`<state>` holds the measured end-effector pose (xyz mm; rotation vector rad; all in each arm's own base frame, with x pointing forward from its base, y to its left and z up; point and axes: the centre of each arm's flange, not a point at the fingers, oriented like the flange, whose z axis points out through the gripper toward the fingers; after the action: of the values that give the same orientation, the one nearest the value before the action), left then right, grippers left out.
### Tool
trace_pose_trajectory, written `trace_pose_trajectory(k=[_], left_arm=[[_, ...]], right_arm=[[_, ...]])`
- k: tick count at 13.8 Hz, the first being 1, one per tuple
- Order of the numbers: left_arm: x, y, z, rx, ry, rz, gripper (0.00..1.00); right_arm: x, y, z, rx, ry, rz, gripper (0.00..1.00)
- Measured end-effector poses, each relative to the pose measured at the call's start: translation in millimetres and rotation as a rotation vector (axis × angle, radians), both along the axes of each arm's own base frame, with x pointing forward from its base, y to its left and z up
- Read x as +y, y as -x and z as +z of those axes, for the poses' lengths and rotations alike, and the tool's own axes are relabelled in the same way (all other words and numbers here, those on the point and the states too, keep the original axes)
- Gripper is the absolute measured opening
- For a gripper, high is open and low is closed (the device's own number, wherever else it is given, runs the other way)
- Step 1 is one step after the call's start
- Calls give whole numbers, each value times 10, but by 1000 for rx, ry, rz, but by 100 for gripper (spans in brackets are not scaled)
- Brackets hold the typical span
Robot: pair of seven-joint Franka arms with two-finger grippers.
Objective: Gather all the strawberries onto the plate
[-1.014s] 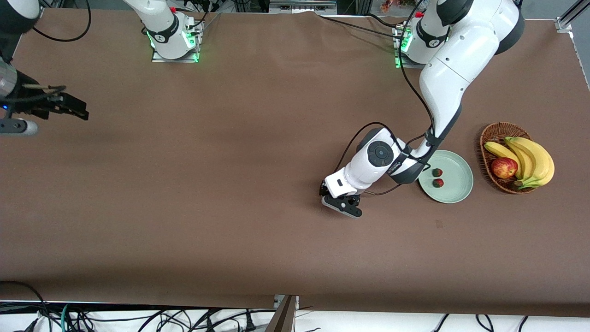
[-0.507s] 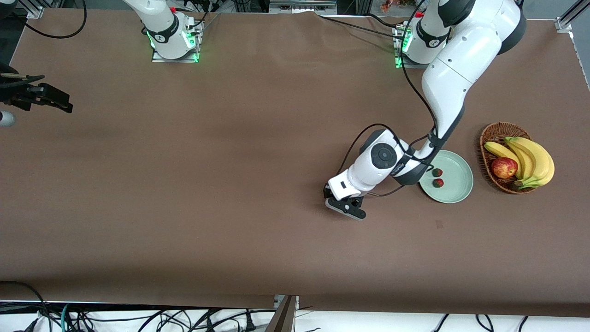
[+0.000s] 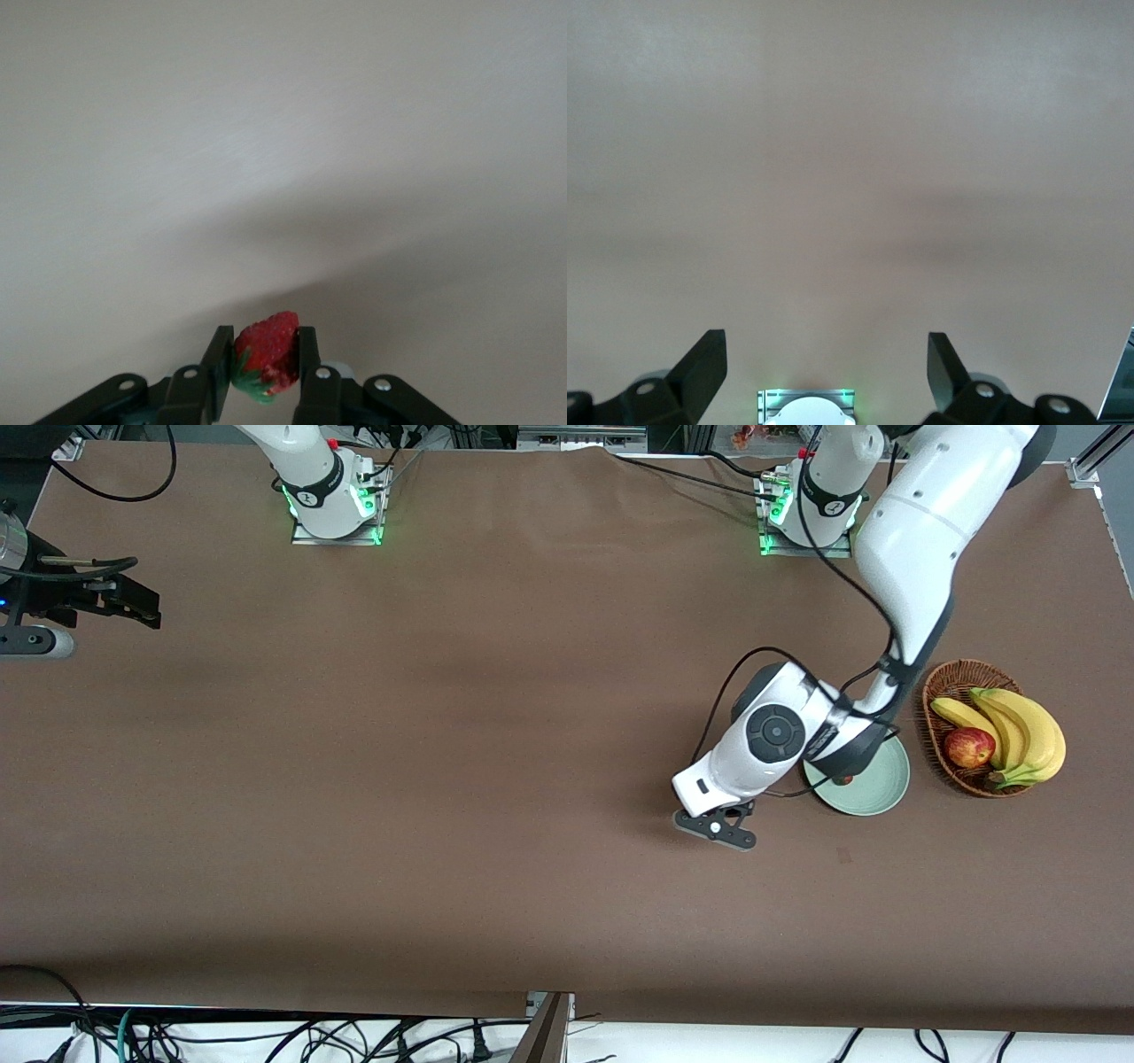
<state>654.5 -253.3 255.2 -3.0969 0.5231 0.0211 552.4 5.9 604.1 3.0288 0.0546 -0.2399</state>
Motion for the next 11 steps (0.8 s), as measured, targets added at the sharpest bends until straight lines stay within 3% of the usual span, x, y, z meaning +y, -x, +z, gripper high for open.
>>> trace_pose_trajectory(k=[3,6,10,11], left_arm=[[715,-73,194,94,-71,-119,34],[1658,-110,26,194,-66,-220,34],[2608,20,-242,270,-32,-206,34],[2693,47,-274,277,-28,-202,41]], right_arm=[[-40,-12,-23,4,-3,-9,100],[-39,-24,-34,5,-3,-9,100],[-42,-25,-32,5,-3,-9,100],[-46,-25,-32,5,-3,-10,100]])
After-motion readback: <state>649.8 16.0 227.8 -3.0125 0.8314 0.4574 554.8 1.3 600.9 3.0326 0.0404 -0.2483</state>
